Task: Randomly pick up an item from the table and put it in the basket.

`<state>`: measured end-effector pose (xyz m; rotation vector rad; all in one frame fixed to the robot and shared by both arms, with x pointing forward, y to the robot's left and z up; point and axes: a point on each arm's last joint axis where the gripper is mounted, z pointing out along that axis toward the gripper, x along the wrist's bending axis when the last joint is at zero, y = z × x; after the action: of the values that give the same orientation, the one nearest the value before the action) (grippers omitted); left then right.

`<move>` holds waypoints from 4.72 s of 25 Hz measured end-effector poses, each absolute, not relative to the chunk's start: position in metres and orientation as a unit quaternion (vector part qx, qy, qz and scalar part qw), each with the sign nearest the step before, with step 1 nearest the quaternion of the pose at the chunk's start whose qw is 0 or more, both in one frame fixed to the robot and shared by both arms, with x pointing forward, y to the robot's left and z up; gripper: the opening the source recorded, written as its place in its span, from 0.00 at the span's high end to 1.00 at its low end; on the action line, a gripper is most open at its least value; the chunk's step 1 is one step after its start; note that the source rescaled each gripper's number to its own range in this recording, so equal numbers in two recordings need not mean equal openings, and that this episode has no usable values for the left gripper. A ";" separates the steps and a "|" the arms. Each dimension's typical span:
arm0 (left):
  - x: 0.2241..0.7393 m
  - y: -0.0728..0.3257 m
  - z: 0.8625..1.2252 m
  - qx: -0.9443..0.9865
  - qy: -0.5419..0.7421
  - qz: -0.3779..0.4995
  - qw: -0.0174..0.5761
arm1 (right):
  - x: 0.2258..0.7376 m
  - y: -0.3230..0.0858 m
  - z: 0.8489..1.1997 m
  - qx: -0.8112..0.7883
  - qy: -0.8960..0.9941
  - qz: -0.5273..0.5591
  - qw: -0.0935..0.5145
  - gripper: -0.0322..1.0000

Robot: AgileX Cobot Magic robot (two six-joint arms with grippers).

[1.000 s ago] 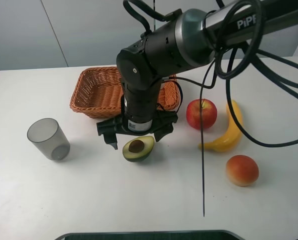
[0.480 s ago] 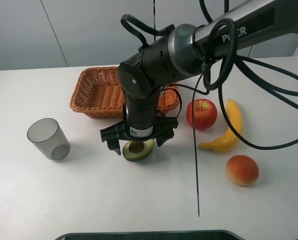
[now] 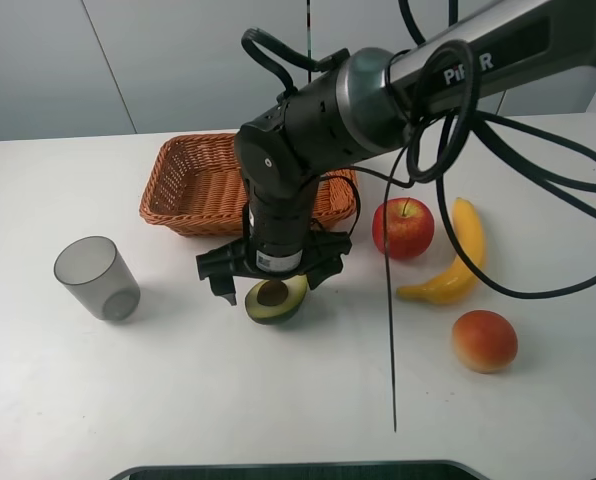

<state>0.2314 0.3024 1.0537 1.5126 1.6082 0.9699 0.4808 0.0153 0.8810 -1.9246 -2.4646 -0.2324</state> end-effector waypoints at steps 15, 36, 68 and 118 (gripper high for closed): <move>0.231 0.302 1.054 0.586 0.623 0.376 0.357 | 0.481 0.012 0.866 -0.615 -0.787 -0.051 0.002 0.96; 0.231 0.302 1.054 0.586 0.623 0.376 0.357 | 0.480 0.011 0.870 -0.619 -0.784 -0.047 0.004 0.96; 0.231 0.302 1.054 0.587 0.622 0.376 0.357 | 0.572 -0.025 0.961 -0.570 -0.769 -0.244 -0.157 0.96; 0.231 0.302 1.054 0.587 0.622 0.376 0.357 | 0.488 -0.195 0.989 -0.700 -0.695 -0.153 -0.060 0.00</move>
<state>0.2314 0.3024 1.0537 1.5144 1.6070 0.9709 0.4878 -0.1946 0.9888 -2.2865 -2.2707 -0.4986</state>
